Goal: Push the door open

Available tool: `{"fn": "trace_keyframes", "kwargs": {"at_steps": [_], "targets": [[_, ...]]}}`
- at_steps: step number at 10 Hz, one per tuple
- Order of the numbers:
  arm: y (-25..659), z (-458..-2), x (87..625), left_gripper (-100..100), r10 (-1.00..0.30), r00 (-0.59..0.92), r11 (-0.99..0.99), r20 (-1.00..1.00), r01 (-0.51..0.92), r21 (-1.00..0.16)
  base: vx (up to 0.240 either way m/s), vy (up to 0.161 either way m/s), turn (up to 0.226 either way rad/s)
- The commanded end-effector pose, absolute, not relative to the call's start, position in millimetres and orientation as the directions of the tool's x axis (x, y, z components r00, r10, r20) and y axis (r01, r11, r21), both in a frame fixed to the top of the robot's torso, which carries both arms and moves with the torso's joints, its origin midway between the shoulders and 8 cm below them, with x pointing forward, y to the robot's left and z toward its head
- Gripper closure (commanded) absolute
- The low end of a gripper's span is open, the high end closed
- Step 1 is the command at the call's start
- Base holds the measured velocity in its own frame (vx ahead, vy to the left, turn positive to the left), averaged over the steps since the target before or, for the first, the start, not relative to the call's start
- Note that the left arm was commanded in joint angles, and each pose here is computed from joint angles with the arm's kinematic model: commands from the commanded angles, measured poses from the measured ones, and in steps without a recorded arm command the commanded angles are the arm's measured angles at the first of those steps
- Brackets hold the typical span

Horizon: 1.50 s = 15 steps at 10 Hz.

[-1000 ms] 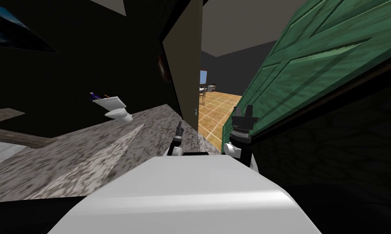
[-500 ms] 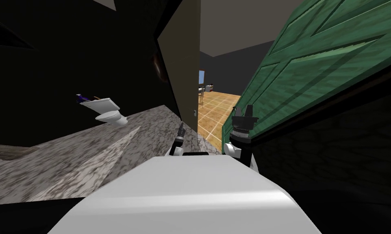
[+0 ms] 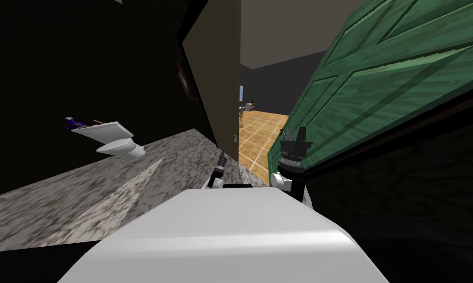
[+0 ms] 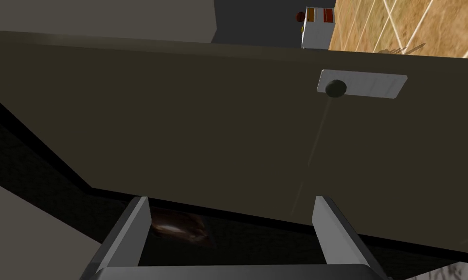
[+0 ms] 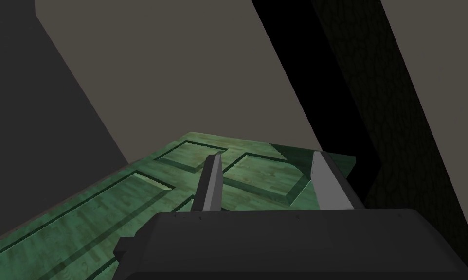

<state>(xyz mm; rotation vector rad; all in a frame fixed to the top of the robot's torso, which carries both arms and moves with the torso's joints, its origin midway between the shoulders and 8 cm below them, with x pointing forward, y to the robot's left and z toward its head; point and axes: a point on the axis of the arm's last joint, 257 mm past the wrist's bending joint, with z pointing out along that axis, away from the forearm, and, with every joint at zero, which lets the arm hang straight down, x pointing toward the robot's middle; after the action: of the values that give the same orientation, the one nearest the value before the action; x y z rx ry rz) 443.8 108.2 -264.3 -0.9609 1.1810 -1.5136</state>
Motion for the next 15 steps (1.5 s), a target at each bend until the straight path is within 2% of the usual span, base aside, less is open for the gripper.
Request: {"fn": "trace_keyframes", "kwargs": {"at_steps": [1, 8, 15], "targets": [[102, -272, 445, -100, -0.969, -0.246, -0.078, 0.027, 0.198, -0.977, 0.099, 0.067, -0.078], [79, -306, 444, -100, -0.956, -0.293, -0.073, 0.028, 0.142, -0.987, 0.081, 0.062, -0.094], [56, -341, 439, -100, -0.939, -0.342, -0.054, 0.022, 0.084, -0.995, 0.114, 0.099, -0.109]]}}
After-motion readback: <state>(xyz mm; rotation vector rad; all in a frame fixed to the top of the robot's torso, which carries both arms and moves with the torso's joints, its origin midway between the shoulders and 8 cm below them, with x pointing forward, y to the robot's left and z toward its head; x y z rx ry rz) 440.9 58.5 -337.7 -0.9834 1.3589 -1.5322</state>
